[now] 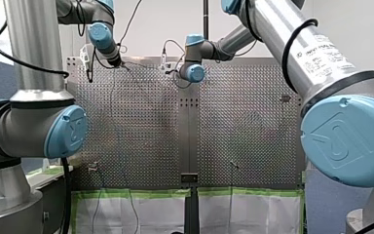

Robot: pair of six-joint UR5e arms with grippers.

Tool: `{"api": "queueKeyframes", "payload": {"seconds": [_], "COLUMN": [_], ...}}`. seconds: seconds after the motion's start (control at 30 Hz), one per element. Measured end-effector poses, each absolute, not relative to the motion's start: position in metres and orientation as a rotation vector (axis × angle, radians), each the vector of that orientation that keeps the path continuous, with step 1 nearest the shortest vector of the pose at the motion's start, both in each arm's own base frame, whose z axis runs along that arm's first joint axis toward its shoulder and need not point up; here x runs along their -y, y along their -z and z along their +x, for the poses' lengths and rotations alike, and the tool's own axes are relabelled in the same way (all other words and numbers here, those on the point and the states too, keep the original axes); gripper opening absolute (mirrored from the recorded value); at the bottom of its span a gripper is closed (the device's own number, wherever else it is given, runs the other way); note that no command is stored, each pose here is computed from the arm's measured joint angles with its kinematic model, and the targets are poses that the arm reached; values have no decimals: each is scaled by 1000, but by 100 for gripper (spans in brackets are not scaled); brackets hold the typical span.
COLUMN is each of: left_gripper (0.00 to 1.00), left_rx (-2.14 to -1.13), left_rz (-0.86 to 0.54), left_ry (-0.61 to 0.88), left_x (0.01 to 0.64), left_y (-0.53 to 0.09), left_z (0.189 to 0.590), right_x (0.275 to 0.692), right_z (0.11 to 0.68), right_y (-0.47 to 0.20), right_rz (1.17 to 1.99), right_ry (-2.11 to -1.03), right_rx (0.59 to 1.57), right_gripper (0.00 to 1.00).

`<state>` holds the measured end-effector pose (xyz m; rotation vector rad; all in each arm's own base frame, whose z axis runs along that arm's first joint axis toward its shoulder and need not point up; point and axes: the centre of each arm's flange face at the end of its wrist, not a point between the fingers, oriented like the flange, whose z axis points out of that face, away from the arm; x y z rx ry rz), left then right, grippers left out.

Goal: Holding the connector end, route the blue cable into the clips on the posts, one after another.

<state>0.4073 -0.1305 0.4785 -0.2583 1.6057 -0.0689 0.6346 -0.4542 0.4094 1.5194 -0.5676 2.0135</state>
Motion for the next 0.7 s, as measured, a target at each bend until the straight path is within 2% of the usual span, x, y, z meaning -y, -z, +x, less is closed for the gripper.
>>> {"api": "queueKeyframes", "payload": {"seconds": [0.5,0.7], "left_gripper": [100,100], "left_rx": [-1603,-1600], "left_rz": [-269,-212], "left_ry": [54,86], "left_x": [129,142], "left_y": [-478,-479], "left_z": [407,406], "right_x": [454,454], "right_z": [634,634], "right_y": [-409,-409], "right_rz": [1521,1522], "right_ry": [-2011,-2011], "right_rx": [570,571], "right_gripper": [0,0]}}
